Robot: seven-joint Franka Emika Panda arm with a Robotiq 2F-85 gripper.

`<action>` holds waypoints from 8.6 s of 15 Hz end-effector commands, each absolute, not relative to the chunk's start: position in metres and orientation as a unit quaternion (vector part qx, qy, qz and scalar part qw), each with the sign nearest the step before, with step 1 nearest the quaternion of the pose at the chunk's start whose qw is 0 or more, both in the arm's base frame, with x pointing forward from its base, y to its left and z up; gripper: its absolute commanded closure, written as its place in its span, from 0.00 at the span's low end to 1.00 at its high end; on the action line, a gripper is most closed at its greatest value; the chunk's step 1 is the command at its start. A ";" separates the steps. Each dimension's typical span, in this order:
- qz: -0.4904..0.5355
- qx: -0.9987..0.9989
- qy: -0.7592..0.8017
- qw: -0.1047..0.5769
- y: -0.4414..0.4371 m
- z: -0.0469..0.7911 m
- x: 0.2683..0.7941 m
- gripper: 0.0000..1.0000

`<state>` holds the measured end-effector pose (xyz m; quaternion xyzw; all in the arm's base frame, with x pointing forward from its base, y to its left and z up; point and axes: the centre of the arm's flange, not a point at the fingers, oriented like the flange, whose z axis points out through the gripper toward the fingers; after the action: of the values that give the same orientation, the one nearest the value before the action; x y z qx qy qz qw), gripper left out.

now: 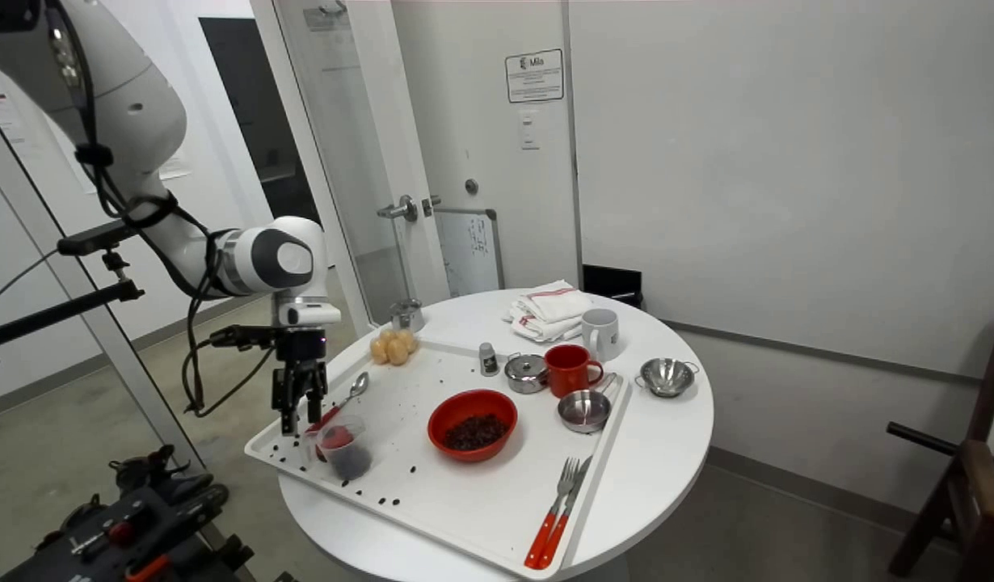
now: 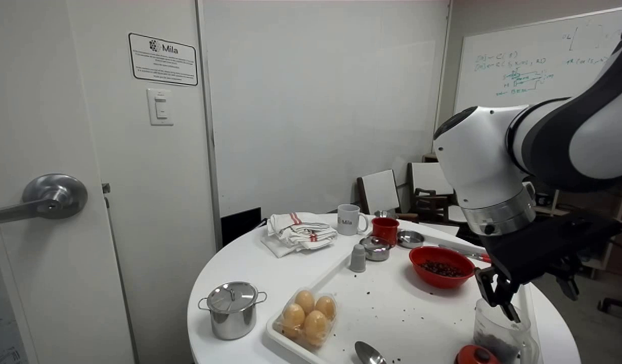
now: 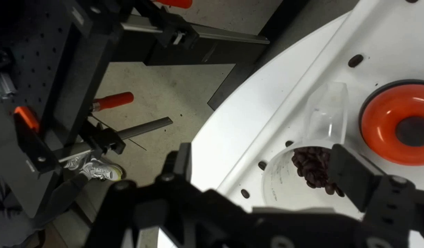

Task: Pour some contents from the clear jar into the orange bowl

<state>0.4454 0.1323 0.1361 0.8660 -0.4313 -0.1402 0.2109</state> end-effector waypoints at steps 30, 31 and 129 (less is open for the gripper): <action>-0.101 0.851 -0.491 0.158 0.151 0.171 0.469 0.00; -0.098 0.847 -0.502 0.144 0.152 0.169 0.474 0.00; -0.334 0.529 -0.698 -0.349 -0.135 0.155 0.602 0.88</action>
<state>0.6099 -0.1171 0.1475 0.5649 -0.6935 -0.3255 -0.3067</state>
